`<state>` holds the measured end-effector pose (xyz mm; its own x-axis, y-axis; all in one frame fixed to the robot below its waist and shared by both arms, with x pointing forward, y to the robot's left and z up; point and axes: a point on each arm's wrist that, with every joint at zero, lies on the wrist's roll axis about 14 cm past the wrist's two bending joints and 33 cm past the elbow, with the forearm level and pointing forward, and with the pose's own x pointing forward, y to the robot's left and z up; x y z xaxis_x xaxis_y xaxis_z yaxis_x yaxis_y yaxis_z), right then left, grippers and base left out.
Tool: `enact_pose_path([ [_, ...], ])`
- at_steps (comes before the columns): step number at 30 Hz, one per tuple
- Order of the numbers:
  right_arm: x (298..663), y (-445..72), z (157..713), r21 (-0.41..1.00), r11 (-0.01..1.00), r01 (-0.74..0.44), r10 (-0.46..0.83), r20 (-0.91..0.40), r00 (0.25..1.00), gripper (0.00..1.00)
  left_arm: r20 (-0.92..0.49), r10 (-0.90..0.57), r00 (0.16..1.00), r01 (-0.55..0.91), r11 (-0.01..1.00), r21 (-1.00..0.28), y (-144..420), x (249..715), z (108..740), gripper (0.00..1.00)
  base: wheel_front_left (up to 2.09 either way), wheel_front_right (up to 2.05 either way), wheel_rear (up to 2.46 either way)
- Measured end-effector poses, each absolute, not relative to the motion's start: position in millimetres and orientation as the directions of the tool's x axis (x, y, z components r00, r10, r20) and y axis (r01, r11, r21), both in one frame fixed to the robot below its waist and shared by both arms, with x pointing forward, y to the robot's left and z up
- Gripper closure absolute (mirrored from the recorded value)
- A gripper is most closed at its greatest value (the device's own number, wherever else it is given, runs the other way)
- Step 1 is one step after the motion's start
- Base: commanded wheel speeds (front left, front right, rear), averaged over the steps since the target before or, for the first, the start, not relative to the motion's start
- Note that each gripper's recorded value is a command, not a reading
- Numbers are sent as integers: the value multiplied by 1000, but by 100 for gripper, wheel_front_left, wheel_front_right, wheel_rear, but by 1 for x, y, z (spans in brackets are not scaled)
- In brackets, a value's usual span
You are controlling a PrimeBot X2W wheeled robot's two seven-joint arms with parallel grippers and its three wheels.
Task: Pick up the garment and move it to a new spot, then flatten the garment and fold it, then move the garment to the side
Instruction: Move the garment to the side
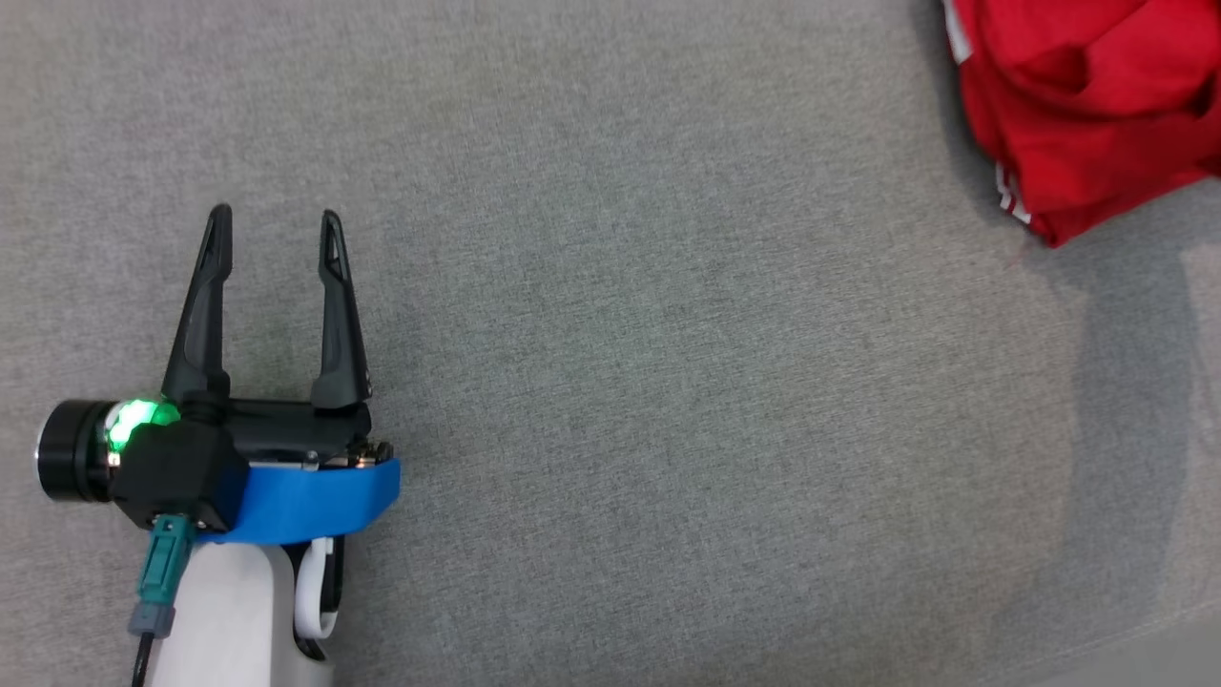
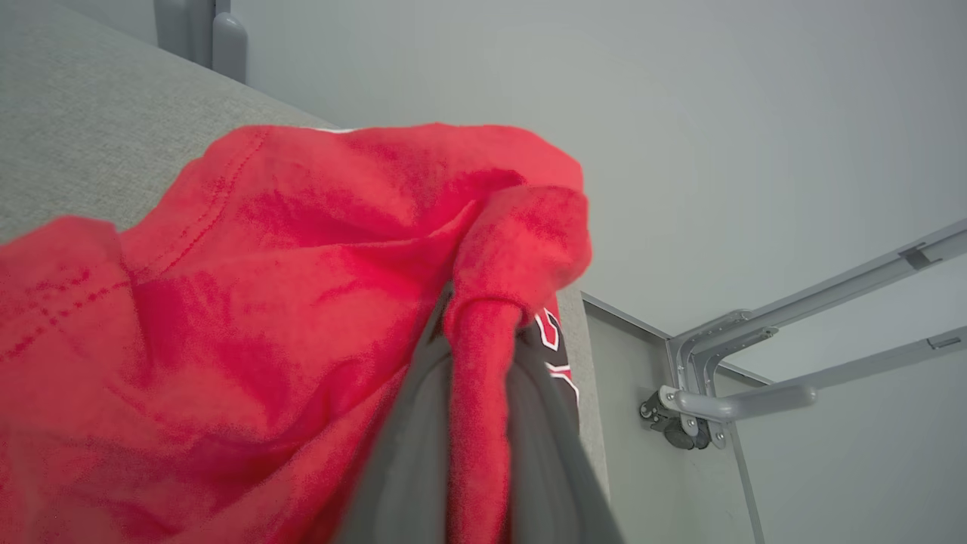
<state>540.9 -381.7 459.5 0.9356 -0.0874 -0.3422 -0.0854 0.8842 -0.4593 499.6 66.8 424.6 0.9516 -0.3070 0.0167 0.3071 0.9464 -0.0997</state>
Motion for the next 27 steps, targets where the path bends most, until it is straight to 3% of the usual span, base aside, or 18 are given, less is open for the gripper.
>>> enact_pose_path([
  [14,557,-420,439,-569,818,-91,-194,-421,886,100,55,-332,942,336,938,-82,60,518,416,0,0,0,0],
  [15,558,-420,439,-566,820,-84,-197,-417,887,43,54,-333,941,337,938,-82,59,518,415,0,0,0,0],
  [16,559,-420,440,-564,822,-80,-199,-415,888,0,53,-334,941,338,938,-82,59,518,414,0,0,0,0],
  [21,561,-422,446,-576,815,-68,-212,-405,889,0,53,-328,943,332,940,-79,60,518,415,0,0,0,0],
  [27,571,-413,487,-524,851,18,-199,-291,936,0,76,-296,952,301,950,-79,71,512,437,0,0,0,0],
])
